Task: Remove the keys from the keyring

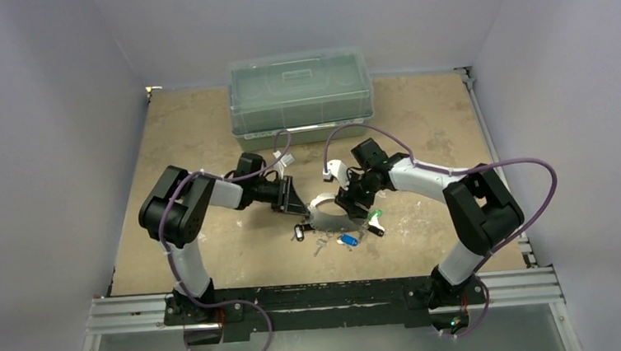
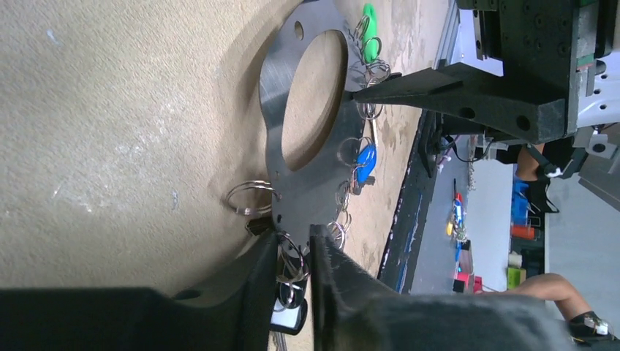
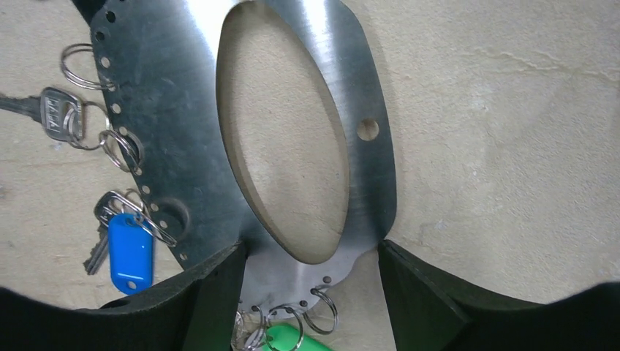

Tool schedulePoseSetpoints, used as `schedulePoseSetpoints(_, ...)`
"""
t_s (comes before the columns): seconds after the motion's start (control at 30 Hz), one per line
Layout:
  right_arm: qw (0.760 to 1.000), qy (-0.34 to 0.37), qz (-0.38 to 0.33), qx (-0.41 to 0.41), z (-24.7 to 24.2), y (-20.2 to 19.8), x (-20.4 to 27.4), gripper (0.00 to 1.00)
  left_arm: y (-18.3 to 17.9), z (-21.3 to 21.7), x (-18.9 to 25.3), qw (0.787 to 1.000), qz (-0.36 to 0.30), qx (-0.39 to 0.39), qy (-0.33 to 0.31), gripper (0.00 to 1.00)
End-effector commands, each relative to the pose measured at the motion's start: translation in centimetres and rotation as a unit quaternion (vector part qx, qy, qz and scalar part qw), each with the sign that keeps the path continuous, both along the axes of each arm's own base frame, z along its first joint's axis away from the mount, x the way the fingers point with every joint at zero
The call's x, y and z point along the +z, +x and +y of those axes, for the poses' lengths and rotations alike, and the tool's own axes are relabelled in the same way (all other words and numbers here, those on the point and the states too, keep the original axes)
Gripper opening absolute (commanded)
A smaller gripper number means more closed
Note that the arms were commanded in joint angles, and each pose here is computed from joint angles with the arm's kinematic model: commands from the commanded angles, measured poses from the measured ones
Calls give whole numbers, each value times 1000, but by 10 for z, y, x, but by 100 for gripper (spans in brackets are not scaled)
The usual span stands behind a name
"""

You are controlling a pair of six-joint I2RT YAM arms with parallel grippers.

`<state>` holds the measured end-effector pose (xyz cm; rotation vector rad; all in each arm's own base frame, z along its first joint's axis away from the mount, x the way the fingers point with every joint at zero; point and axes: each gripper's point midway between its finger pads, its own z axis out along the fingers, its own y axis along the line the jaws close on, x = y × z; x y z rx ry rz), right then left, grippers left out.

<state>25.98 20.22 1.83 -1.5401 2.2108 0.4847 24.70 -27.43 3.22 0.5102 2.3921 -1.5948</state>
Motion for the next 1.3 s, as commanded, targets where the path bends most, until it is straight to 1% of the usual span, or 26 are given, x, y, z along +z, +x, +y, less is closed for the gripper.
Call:
schedulePoseSetpoints(0.0, 998, 14, 56, 11, 3, -25, -17, 70, 13, -11, 40, 996, -74, 6, -58, 14)
schedulePoseSetpoints(0.07, 998, 34, 55, 17, 9, -26, -9, 70, 17, -12, 43, 995, -82, 7, -59, 1)
schedulePoseSetpoints(0.13, 997, 54, 50, 21, 14, -26, 3, 72, 18, -11, 42, 995, -89, 1, -52, 0)
schedulePoseSetpoints(0.17, 997, 64, 47, 24, 15, -25, 10, 74, 19, -10, 42, 994, -103, -5, -46, 0)
schedulePoseSetpoints(0.27, 994, 106, 29, 28, 16, -13, 43, 82, 20, -6, 44, 989, -142, -20, -27, 0)
schedulePoseSetpoints(0.37, 987, 158, 6, 35, 15, 5, 83, 90, 21, -1, 50, 981, -191, -41, -10, 0)
schedulePoseSetpoints(0.47, 980, 190, -17, 53, 22, 17, 111, 93, 22, 2, 60, 970, -234, -60, -1, 0)
schedulePoseSetpoints(0.57, 974, 212, -20, 77, 30, 17, 118, 96, 28, 2, 72, 956, -283, -74, 0, 0)
schedulePoseSetpoints(0.67, 968, 235, 3, 90, 39, 13, 118, 97, 30, 0, 80, 948, -308, -83, 1, 0)
schedulePoseSetpoints(0.77, 964, 247, 30, 94, 48, 10, 109, 97, 30, -1, 86, 944, -317, -89, -3, 0)
schedulePoseSetpoints(0.9, 959, 259, 45, 103, 61, 8, 96, 97, 25, -5, 91, 940, -325, -100, -10, 0)
schedulePoseSetpoints(0.97, 957, 265, 52, 106, 67, 8, 91, 96, 24, -7, 92, 936, -336, -108, -11, 0)
schedulePoseSetpoints(1.03, 955, 268, 62, 114, 74, 5, 86, 95, 19, -6, 90, 937, -330, -116, -8, 0)
schedulePoseSetpoints(1.2, 948, 275, 80, 137, 91, -6, 83, 85, 22, -12, 95, 930, -346, -120, -10, 0)
schedulePoseSetpoints(1.27, 945, 278, 87, 146, 96, -10, 83, 78, 24, -13, 98, 927, -355, -124, -9, 0)
